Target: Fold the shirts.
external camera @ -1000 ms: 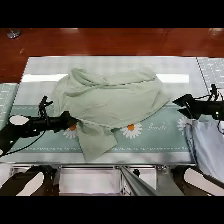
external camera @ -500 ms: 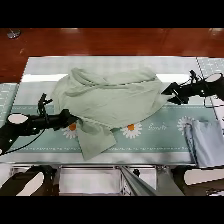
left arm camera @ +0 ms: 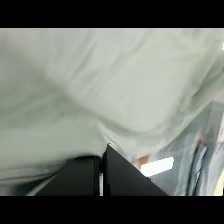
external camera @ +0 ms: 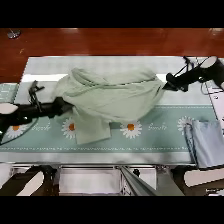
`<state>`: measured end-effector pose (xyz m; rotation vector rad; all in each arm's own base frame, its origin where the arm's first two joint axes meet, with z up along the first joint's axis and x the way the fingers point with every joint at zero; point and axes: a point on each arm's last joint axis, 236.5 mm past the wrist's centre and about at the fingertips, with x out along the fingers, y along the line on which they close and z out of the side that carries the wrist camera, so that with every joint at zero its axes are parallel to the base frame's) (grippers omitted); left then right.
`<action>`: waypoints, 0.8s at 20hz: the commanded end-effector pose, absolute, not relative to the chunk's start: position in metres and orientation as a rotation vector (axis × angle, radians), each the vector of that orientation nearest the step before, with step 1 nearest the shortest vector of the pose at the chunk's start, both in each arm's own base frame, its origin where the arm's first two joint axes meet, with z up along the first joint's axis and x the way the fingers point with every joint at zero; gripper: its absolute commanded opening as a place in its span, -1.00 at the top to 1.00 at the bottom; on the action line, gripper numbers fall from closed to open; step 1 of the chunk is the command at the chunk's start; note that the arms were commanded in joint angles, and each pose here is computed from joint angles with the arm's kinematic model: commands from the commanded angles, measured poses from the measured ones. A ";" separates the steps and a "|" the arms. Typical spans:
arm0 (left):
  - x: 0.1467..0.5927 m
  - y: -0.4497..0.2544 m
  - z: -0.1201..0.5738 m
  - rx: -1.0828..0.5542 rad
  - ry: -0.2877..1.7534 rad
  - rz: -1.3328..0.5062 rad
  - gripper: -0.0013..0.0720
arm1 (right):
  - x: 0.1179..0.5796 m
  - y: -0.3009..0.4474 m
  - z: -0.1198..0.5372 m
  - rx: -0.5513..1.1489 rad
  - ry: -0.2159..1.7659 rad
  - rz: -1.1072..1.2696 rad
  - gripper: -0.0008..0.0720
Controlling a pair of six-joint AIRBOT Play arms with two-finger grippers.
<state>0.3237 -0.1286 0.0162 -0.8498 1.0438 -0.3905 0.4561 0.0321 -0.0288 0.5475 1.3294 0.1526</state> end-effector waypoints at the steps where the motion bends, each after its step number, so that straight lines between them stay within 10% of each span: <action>1: 0.373 -0.110 0.137 -0.754 0.782 -0.478 0.91 | 0.489 0.026 0.113 0.422 1.013 0.208 0.91; 7: 0.363 -0.081 0.419 -0.432 0.176 -0.549 0.91 | 0.402 0.022 0.398 0.176 0.376 0.192 0.91; 16: 0.209 -0.039 0.509 0.007 0.010 -0.122 0.92 | 0.179 0.017 0.486 -0.002 0.113 0.035 0.91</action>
